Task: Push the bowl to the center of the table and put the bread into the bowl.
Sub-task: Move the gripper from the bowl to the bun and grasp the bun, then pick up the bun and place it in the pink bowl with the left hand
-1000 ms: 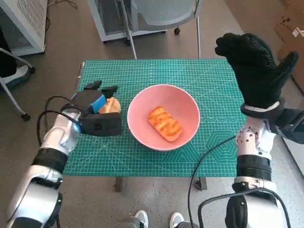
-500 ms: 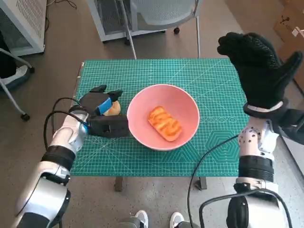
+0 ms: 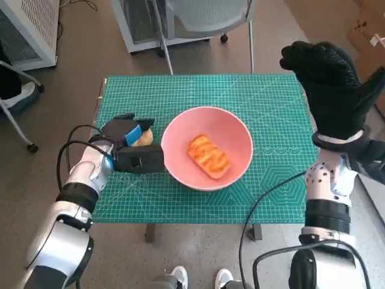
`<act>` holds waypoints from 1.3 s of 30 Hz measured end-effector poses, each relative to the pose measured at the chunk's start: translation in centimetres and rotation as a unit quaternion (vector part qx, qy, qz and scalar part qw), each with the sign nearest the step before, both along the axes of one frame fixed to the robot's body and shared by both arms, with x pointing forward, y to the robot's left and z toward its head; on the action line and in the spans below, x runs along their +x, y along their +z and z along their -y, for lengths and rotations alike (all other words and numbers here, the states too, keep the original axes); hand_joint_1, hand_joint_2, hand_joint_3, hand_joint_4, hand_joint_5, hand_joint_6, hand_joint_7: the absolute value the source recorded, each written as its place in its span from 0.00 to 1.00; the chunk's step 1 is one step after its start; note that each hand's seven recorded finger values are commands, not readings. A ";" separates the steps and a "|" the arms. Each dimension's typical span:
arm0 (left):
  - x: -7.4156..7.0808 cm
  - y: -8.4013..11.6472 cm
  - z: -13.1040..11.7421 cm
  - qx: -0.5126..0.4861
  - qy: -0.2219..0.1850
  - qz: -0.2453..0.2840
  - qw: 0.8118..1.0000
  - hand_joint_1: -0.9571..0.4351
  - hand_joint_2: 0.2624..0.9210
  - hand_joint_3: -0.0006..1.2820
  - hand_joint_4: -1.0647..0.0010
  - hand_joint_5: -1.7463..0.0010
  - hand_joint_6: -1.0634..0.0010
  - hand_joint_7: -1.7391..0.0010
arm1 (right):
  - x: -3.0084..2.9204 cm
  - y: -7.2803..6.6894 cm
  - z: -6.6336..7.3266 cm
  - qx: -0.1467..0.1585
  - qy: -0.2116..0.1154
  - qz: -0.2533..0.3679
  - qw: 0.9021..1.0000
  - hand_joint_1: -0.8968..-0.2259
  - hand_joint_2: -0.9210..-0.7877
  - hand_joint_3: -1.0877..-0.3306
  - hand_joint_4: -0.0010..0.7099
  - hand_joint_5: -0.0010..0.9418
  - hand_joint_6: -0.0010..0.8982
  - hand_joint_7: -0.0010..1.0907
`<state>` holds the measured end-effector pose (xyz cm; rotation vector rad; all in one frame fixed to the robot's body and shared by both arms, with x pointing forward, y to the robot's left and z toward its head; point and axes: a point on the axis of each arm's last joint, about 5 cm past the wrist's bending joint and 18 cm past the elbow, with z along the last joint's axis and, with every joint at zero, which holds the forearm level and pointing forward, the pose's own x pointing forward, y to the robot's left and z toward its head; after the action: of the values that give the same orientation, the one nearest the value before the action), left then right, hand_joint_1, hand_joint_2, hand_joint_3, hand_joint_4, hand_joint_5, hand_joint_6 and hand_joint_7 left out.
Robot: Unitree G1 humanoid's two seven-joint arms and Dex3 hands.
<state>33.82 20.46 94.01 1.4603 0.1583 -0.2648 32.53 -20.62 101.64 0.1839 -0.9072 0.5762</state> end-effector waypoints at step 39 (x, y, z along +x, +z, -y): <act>0.3 4.0 -1.1 -0.010 -0.024 0.116 0.993 0.69 1.00 0.05 0.37 0.34 0.39 0.33 | -0.27 -0.3 0.0 -0.004 -0.006 -0.006 1.000 0.41 0.00 0.51 0.50 0.01 0.51 0.00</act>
<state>34.15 21.52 98.00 1.4636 -0.0680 -0.1342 32.26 -20.59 101.38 0.1751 -0.8947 0.5673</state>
